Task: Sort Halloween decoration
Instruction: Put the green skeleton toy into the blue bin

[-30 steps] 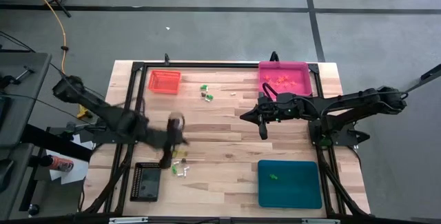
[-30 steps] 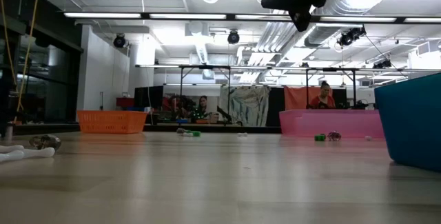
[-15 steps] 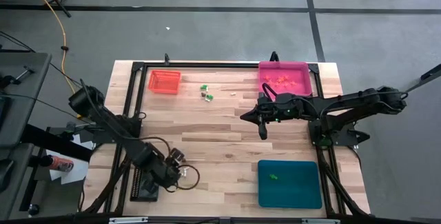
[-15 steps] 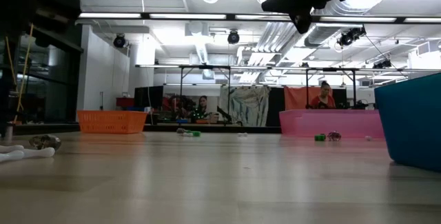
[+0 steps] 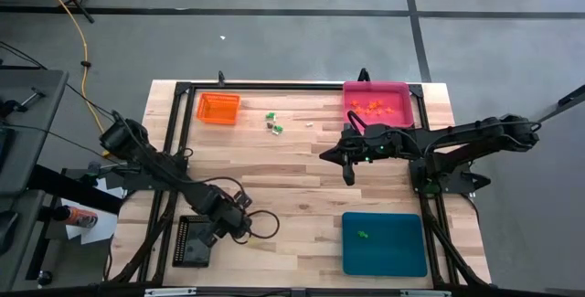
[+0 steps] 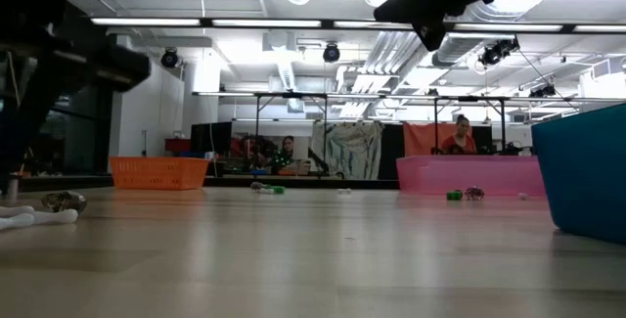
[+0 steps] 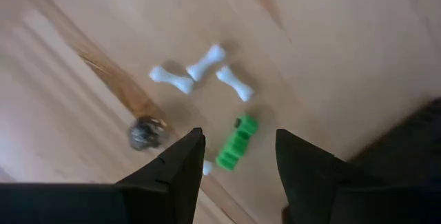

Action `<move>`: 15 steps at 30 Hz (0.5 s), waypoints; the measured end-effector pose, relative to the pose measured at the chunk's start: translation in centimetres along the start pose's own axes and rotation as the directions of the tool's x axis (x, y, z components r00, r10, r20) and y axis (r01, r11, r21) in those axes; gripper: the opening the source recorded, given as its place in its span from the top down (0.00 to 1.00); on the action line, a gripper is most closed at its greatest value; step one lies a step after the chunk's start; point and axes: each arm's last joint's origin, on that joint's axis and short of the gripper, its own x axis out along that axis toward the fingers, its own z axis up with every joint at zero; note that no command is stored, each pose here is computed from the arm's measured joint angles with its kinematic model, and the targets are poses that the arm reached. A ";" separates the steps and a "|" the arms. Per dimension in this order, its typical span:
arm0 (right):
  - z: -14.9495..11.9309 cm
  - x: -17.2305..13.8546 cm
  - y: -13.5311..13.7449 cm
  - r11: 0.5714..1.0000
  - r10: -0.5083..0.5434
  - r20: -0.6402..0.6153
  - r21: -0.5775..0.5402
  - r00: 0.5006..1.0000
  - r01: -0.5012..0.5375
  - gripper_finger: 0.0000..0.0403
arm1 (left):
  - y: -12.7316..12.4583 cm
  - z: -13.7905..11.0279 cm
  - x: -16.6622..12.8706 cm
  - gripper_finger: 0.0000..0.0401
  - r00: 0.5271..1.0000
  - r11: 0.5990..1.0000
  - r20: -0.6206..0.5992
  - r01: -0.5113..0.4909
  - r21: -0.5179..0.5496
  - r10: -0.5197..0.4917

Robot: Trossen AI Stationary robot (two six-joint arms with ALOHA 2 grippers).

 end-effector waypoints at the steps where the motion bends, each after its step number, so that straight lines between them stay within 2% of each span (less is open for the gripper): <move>1: 0.0 0.0 0.0 1.000 -0.001 -0.004 0.000 1.000 0.001 1.00 | 0.1 -0.1 0.3 0.58 1.000 1.000 -0.015 0.012 0.003 -0.012; 9: -0.2 0.0 0.0 1.000 -0.005 -0.017 0.000 1.000 0.005 1.00 | 0.4 -0.1 2.3 0.58 0.995 0.999 -0.097 0.034 0.012 -0.033; 15: -0.2 0.0 0.0 1.000 -0.005 -0.017 -0.002 1.000 0.005 1.00 | 0.6 -0.2 2.7 0.59 0.993 1.000 -0.114 0.028 0.011 -0.027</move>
